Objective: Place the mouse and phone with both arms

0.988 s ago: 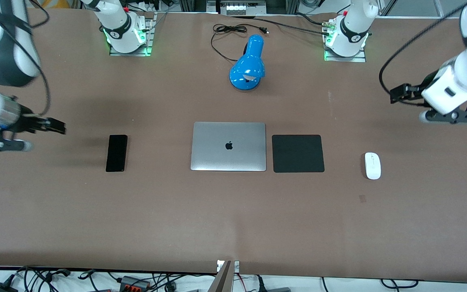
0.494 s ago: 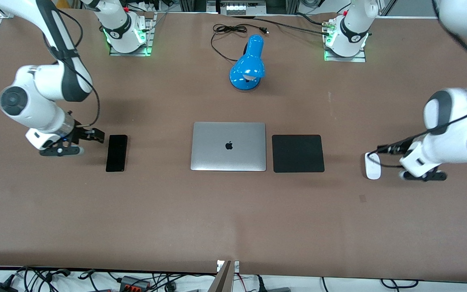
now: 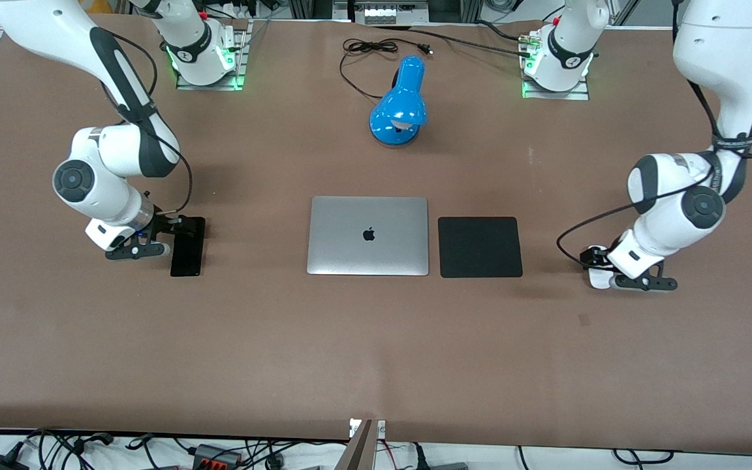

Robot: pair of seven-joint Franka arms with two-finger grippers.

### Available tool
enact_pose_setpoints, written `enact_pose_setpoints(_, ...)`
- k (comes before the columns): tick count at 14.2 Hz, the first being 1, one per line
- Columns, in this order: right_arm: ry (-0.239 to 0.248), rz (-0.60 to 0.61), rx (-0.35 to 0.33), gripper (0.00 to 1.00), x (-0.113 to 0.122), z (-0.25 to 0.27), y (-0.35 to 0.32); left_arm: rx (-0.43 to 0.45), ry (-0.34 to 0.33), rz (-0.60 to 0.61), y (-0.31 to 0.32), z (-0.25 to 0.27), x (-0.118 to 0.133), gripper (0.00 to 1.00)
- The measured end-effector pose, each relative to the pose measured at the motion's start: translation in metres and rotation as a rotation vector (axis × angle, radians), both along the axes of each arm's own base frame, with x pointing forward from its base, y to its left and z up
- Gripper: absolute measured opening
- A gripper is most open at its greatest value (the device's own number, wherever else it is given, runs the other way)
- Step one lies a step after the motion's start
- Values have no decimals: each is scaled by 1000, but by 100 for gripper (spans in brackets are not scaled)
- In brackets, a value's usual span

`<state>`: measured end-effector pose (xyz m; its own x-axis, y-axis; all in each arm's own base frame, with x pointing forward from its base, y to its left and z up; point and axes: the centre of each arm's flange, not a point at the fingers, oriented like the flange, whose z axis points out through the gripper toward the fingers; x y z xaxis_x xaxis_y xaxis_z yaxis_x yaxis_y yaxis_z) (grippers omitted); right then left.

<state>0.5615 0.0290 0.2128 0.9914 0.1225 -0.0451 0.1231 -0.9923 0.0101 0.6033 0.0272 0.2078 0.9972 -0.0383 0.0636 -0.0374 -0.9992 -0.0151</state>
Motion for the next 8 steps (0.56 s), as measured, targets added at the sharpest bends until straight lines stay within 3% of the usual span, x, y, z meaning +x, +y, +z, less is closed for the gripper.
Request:
enact_pose_setpoints(6, 4, 12, 6, 100, -2, -30, 7, 4, -81, 8, 19, -42, -14, 96)
enact_pose_setpoints(8, 11, 12, 6, 100, -4, -38, 7, 4, -88, 7, 19, -41, -13, 76)
